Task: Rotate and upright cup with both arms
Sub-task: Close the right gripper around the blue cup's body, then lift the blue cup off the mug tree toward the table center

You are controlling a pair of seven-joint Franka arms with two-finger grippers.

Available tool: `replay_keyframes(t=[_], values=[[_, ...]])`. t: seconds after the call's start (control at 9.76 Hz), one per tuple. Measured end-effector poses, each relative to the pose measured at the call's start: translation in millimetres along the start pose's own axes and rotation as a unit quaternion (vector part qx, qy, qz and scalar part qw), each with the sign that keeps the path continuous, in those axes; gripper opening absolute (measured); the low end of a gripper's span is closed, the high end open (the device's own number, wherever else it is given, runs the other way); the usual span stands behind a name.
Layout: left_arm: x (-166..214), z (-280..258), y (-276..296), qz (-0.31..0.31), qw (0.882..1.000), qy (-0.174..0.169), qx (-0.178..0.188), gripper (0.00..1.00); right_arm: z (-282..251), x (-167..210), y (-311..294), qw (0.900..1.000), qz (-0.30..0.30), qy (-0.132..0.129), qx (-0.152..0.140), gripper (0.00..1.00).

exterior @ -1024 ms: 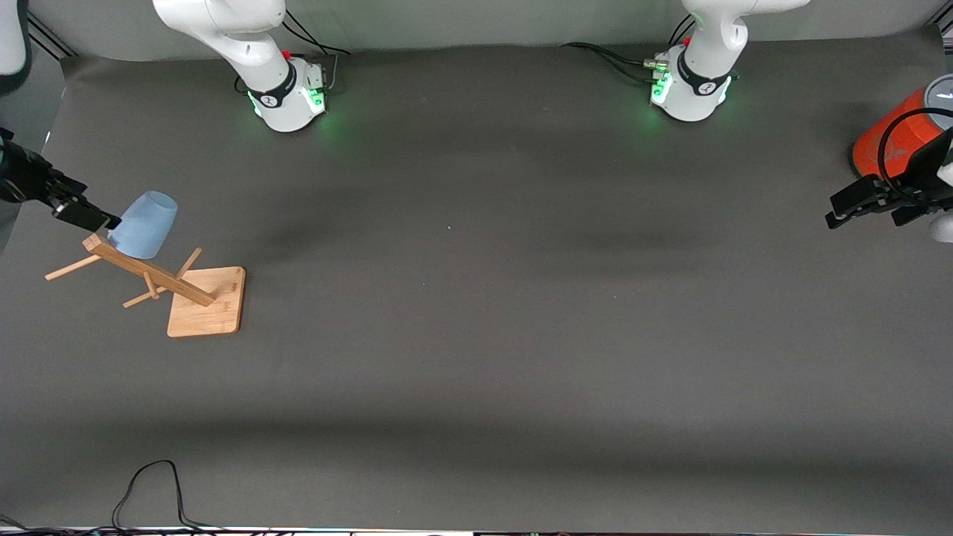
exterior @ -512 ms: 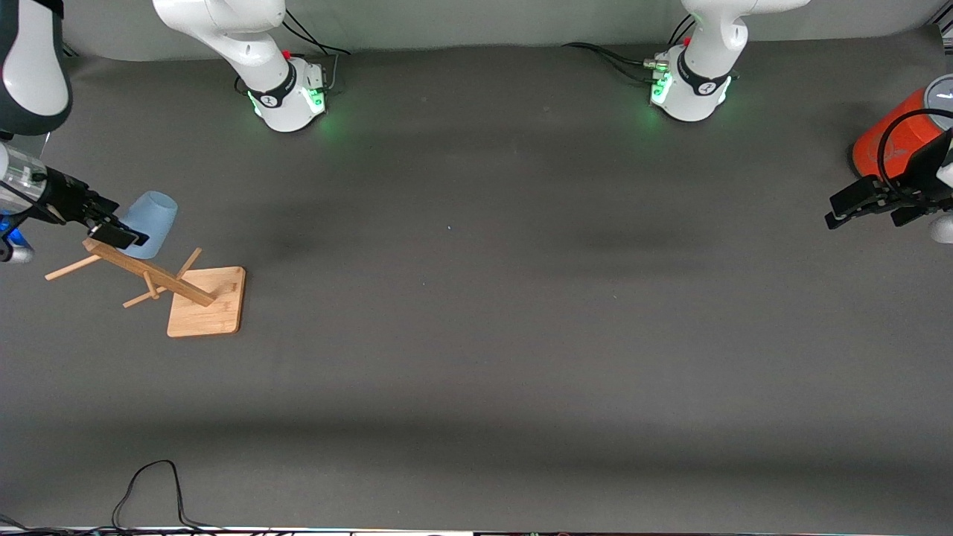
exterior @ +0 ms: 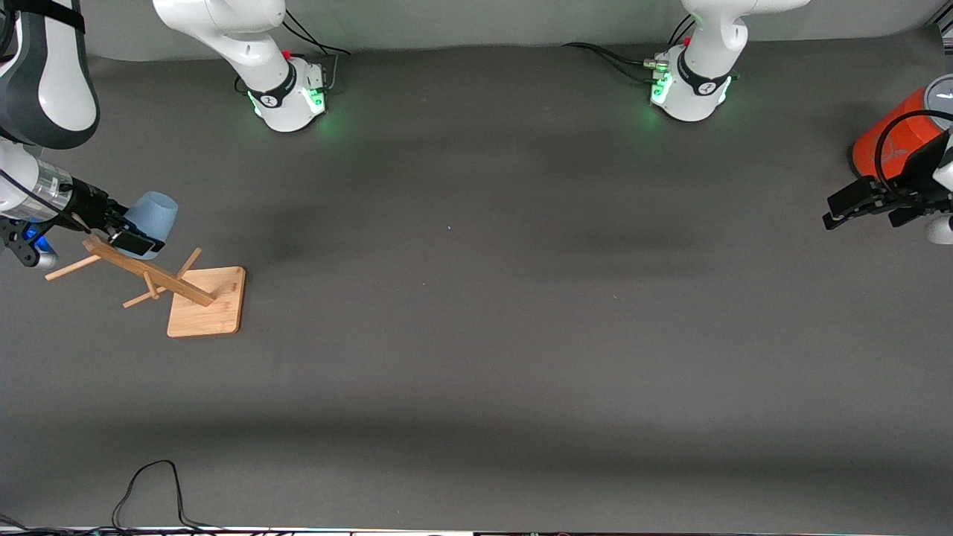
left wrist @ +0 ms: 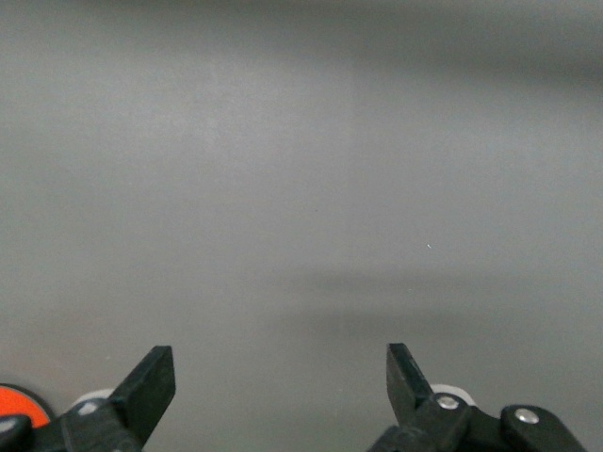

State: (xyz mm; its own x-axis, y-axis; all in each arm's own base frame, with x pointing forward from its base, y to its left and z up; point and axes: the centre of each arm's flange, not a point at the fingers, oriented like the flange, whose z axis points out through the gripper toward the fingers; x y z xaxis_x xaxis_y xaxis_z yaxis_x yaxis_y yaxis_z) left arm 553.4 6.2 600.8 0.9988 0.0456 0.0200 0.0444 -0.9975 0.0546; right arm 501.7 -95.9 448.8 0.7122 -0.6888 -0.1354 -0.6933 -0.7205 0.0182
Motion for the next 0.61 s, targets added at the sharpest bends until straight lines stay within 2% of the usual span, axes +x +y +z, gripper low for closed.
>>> replay_keyframes(t=[0.1, 0.31, 0.61], values=[[0.0, 0.0, 0.7, 0.001, 1.000, 0.000, 0.000, 1.00, 0.5, -0.1, 0.1, 1.000, 0.000, 0.000, 0.000, 0.90], [0.0, 0.1, 1.2, 0.001, 1.000, 0.000, 0.000, 1.00, 0.2, -0.3, 0.2, 1.000, 0.000, 0.000, 0.000, 0.82], [-0.3, -0.4, 2.3, 0.002, 1.000, 0.000, 0.000, 1.00, -3.8, -2.6, 1.2, 1.000, -0.001, 0.001, 0.002, 0.82]])
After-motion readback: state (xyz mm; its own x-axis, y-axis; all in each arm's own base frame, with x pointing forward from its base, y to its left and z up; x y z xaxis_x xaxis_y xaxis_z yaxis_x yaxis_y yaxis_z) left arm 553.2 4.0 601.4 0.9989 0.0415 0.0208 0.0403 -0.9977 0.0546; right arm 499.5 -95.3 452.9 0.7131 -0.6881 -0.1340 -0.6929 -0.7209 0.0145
